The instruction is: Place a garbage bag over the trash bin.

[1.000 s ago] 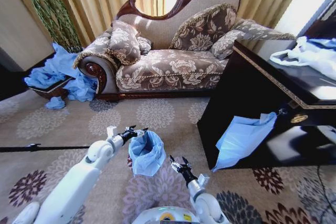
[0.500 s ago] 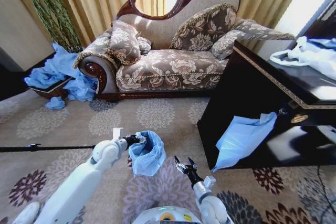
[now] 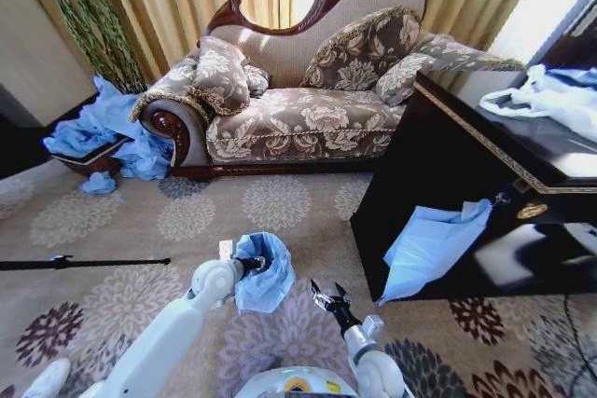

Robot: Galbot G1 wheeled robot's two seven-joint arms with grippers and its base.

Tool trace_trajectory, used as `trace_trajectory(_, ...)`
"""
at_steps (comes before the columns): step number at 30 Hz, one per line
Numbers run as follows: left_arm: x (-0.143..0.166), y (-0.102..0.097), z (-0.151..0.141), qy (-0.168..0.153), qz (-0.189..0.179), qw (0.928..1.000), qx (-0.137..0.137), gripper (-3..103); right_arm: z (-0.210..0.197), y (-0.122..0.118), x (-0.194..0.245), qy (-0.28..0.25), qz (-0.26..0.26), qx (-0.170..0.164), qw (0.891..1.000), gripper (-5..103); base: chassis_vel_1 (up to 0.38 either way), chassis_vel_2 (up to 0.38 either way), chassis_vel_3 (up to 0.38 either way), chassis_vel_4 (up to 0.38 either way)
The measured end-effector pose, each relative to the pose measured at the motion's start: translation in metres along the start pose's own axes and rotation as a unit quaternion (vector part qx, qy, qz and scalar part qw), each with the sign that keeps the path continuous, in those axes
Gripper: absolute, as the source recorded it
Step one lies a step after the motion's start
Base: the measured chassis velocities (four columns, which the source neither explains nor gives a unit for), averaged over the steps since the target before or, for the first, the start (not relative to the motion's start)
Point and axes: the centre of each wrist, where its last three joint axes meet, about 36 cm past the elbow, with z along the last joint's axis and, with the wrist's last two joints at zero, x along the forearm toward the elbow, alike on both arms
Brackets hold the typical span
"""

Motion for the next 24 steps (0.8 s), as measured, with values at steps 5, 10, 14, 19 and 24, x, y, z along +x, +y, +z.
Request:
trace_trajectory(5,-0.017,-0.005,0.006,0.017,-0.004,0.9998,0.010,18,-0.001,-0.003,0.002,0.000,0.003,0.001,1.000,100,0.000,0.000,0.000,0.000)
trace_trajectory(10,-0.037,-0.009,0.013,0.034,-0.011,0.9991,0.023,6,-0.001,-0.004,0.004,0.002,0.004,0.002,1.000,100,0.000,0.000,0.000,0.000)
trace_trajectory(14,-0.058,-0.008,0.021,0.049,-0.027,0.9980,0.030,1,-0.001,-0.005,0.005,0.004,0.003,0.003,1.000,100,0.000,0.000,0.000,0.000)
trace_trajectory(19,-0.080,-0.005,0.023,0.059,-0.041,0.9969,0.032,0,-0.003,-0.004,0.004,0.003,0.000,0.006,1.000,100,0.000,0.000,0.000,0.000)
trace_trajectory(24,-0.097,-0.005,0.025,0.071,-0.050,0.9956,0.036,0,-0.004,-0.002,0.000,0.002,-0.003,0.007,1.000,100,0.000,0.000,0.000,0.000)
